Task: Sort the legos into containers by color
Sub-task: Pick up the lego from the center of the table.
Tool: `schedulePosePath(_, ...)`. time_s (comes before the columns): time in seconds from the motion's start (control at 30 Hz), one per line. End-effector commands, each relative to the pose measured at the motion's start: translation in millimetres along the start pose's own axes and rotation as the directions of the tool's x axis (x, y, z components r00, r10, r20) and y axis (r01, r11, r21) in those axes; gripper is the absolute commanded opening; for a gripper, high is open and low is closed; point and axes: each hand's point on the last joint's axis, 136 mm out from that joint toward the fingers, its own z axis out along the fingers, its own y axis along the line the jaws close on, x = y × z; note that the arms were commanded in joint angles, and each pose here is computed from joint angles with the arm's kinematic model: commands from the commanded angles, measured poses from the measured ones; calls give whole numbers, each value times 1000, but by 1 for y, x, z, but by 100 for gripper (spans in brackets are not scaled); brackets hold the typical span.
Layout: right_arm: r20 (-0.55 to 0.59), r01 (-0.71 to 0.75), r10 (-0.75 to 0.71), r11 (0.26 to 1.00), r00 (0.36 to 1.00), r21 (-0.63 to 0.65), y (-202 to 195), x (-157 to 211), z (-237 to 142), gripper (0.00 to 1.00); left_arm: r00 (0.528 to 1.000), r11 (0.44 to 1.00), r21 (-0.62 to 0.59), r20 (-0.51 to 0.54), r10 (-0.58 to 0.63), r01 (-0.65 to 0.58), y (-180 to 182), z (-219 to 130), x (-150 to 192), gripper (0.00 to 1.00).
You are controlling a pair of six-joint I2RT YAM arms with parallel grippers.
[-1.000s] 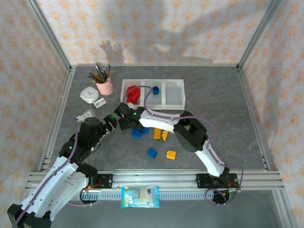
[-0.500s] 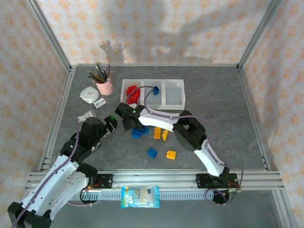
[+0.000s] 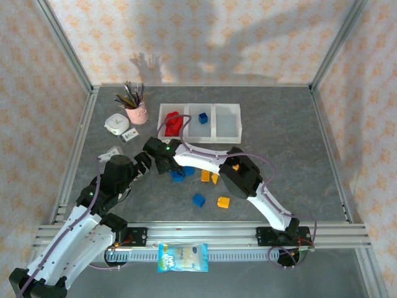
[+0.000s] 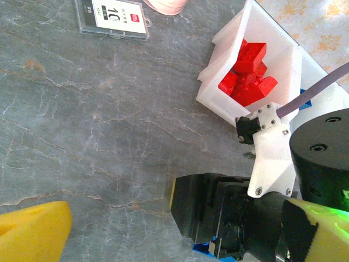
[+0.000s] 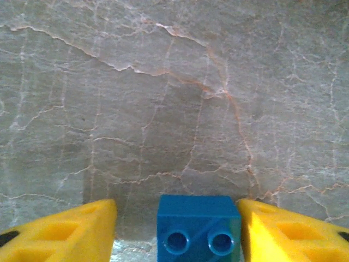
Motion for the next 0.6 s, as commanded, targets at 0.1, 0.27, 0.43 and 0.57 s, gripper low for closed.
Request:
schedulePosePath(0.1, 9, 23, -24, 999, 1000, 42, -5, -1, 6, 48, 1000, 1000, -17, 8, -13, 13, 3, -1, -2, 99)
schedulePosePath(0.27, 44, 25, -26, 1000, 999, 14, 1, -13, -7, 38, 1000, 1000, -14, 4, -9, 9, 1, -1, -2, 99)
schedulePosePath(0.43, 150, -5, 8, 1000, 989, -25, -4, -44, -49, 33, 1000, 1000, 12, -4, -5, 5, -5, -2, -3, 100)
schedulePosePath(0.57, 228, -62, 75, 996, 971, -63, -29, -73, -84, 32, 1000, 999, 46, -7, 3, -3, -15, 0, -5, 99)
